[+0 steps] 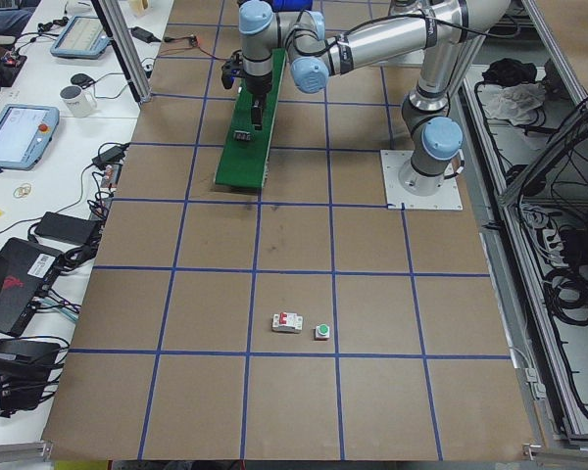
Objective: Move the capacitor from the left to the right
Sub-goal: 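Hold the left gripper above the belt while the capacitor rides toward the right gripper, then lower the right gripper onto the arriving capacitor and grasp it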
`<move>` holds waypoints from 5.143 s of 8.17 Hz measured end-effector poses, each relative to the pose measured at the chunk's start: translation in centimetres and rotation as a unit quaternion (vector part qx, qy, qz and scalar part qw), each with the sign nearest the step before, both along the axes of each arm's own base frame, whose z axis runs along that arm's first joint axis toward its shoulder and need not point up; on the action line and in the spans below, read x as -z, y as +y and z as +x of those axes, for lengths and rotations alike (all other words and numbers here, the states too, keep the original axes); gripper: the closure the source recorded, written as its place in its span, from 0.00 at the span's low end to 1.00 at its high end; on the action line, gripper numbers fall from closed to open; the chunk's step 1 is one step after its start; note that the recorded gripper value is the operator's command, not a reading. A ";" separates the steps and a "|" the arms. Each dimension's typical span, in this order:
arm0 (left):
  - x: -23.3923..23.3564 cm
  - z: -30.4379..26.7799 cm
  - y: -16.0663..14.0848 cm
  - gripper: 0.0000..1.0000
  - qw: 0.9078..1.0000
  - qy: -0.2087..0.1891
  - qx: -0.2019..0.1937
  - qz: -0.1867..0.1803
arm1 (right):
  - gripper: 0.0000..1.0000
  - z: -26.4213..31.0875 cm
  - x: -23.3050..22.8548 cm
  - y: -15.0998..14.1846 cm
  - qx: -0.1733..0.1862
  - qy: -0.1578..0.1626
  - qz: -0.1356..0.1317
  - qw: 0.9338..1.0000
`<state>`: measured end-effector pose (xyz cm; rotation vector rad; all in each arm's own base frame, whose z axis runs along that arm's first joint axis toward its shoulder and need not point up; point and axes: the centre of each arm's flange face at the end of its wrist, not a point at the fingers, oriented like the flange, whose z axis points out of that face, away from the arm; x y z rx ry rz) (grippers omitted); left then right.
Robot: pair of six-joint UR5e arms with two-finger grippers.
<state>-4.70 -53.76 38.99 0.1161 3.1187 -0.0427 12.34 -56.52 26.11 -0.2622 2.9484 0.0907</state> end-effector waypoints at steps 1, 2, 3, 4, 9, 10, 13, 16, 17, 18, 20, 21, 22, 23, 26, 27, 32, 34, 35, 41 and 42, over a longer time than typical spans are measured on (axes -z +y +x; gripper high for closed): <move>0.1 -0.1 0.0 0.00 1.000 0.000 -0.002 0.001 | 0.01 -0.4 0.4 -0.2 0.020 -0.003 0.006 1.000; 0.2 -0.1 0.0 0.00 1.000 -0.001 -0.004 0.003 | 0.01 -0.8 0.8 -0.4 0.046 -0.011 0.013 0.999; 0.4 -0.1 0.0 0.00 1.000 0.000 -0.004 0.005 | 0.01 -1.0 0.9 -0.5 0.062 -0.018 0.016 0.998; 0.5 -0.1 0.0 0.00 1.000 0.000 -0.004 0.007 | 0.01 -1.1 0.9 -0.6 0.069 -0.023 0.013 0.997; 1.0 0.2 -0.2 0.00 1.000 0.000 -0.006 0.012 | 0.01 -1.2 1.1 -0.6 0.074 -0.026 0.009 0.997; 1.0 0.2 -0.2 0.00 1.000 0.000 -0.007 0.012 | 0.01 -1.2 1.2 -0.6 0.074 -0.025 0.010 0.997; 1.0 0.2 -0.2 0.00 1.000 0.000 -0.007 0.012 | 0.02 -1.3 1.3 -0.5 0.073 -0.023 0.012 0.997; 1.0 0.2 -0.2 0.00 1.000 0.000 -0.008 0.012 | 0.03 -1.3 1.4 -0.5 0.074 -0.022 0.013 0.997; 1.0 0.2 -0.2 0.00 1.000 0.000 -0.008 0.012 | 0.03 -1.2 1.5 -0.5 0.073 -0.022 0.014 0.997; 1.0 0.2 -0.2 0.00 1.000 0.000 -0.008 0.012 | 0.03 -1.2 1.5 -0.5 0.073 -0.022 0.014 0.997; 1.0 0.2 -0.2 0.00 1.000 0.000 -0.008 0.012 | 0.03 -1.3 1.5 -0.5 0.073 -0.021 0.014 0.997; 1.0 0.2 -0.2 0.00 1.000 0.000 -0.008 0.012 | 0.03 -1.3 1.5 -0.5 0.073 -0.020 0.015 0.997; 1.0 0.2 -0.2 0.00 1.000 0.000 -0.007 0.012 | 0.03 -1.4 1.7 -0.5 0.071 -0.018 0.016 0.997; 1.1 0.1 -0.1 0.00 1.000 0.000 -0.007 0.013 | 0.02 -1.4 1.8 -0.5 0.070 -0.018 0.017 0.997; 1.3 0.1 -0.1 0.00 1.000 0.001 -0.007 0.015 | 0.02 -1.3 1.9 -0.6 0.071 -0.020 0.018 0.997; 1.4 0.1 -0.2 0.00 1.000 0.004 -0.008 0.016 | 0.03 -1.3 1.9 -0.6 0.072 -0.023 0.018 0.997; 1.3 -0.1 -0.2 0.00 1.000 0.003 -0.005 0.012 | 0.07 -1.0 1.5 -0.7 0.112 -0.026 0.019 0.993; 1.4 -0.2 -0.3 0.00 1.000 0.005 -0.005 0.012 | 0.07 -0.8 1.4 -0.7 0.116 -0.025 0.018 0.993; 1.5 -0.2 -0.3 0.00 1.000 0.005 -0.005 0.013 | 0.10 -0.6 1.4 -0.7 0.121 -0.025 0.018 0.992; 1.5 -0.4 -0.3 0.00 1.000 0.002 0.000 0.012 | 0.12 1.8 0.9 -0.8 0.141 -0.037 0.008 0.989; 1.5 -0.4 -0.3 0.00 1.000 0.002 0.001 0.012 | 0.15 2.1 1.0 -0.8 0.142 -0.036 0.009 0.989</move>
